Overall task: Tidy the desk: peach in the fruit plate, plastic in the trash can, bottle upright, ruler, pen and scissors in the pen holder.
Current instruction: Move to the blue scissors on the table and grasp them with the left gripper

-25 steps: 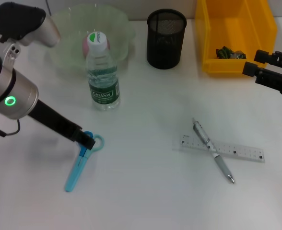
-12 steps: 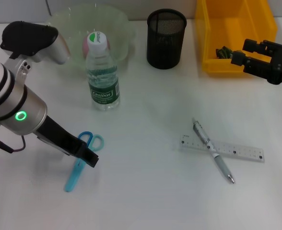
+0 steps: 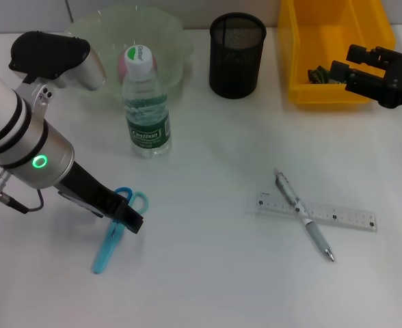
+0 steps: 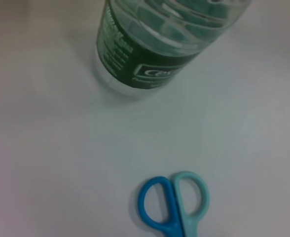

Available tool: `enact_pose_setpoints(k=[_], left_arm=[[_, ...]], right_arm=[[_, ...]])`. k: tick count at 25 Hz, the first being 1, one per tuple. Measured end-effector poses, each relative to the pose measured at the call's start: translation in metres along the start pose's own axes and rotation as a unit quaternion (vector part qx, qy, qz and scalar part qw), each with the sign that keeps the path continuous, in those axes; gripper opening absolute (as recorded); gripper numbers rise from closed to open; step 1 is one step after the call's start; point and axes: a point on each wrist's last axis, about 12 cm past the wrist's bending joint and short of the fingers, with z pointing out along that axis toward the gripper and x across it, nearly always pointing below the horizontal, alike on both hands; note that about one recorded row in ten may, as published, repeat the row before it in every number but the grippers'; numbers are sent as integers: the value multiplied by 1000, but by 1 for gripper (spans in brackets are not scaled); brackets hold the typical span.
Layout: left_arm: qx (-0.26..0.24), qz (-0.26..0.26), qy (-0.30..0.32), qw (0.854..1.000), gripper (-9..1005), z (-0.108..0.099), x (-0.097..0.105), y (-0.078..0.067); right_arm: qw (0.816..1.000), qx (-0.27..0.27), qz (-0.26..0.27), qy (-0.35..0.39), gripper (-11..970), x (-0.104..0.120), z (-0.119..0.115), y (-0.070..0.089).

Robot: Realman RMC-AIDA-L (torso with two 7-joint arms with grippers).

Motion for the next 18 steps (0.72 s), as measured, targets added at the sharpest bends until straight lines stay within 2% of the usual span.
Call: enact_pose_setpoints(k=[18], left_arm=[[-15, 4, 21, 1000, 720, 10, -7, 2]], right_arm=[[1000, 0, -1, -2, 622, 0, 5, 1]])
